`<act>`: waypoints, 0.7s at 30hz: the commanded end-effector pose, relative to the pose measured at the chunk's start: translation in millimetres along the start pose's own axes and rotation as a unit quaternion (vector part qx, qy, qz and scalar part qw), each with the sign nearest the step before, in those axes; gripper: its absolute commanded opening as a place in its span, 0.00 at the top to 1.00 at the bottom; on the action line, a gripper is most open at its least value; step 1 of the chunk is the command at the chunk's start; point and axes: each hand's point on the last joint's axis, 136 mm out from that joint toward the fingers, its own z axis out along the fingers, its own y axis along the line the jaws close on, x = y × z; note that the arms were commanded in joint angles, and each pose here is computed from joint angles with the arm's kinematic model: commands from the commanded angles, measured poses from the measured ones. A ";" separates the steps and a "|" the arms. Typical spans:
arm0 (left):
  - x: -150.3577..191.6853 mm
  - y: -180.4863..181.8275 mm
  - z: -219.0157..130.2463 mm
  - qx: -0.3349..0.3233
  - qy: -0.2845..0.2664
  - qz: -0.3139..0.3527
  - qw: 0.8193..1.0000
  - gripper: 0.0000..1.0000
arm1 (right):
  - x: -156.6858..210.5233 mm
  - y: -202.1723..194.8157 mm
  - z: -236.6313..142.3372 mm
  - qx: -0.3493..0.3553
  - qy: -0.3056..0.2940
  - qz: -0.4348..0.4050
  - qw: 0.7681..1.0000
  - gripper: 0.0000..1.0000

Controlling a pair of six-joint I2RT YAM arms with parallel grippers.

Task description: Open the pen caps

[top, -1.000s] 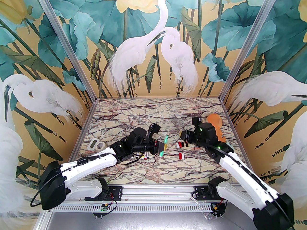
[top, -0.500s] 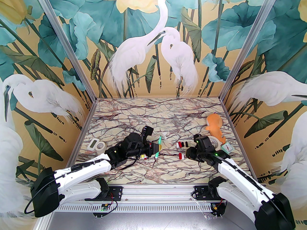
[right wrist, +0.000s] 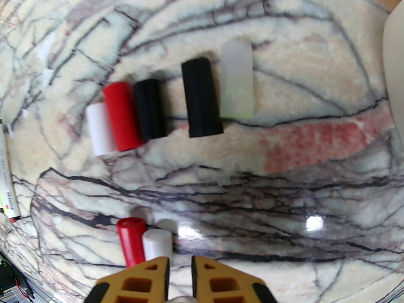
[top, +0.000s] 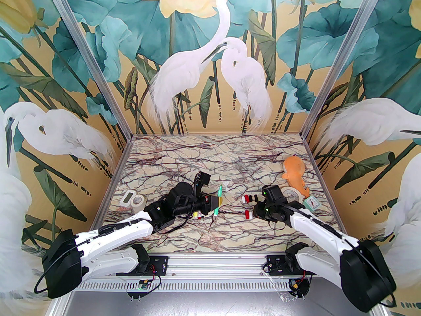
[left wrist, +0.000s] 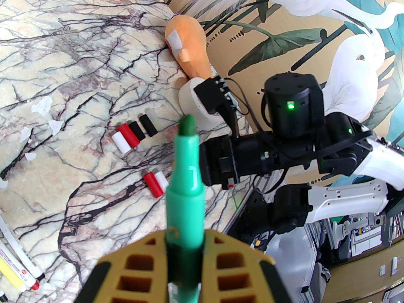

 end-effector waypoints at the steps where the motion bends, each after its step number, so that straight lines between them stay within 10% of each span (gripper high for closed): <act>1: 0.8 3.1 2.6 0.002 0.000 -0.007 1.000 0.93 | -5.9 2.1 3.4 0.003 -0.009 -0.010 1.000 0.84; 21: 10.3 12.1 12.6 -0.006 0.017 -0.015 1.000 0.93 | -9.8 1.5 15.0 0.020 0.007 -0.014 1.000 0.76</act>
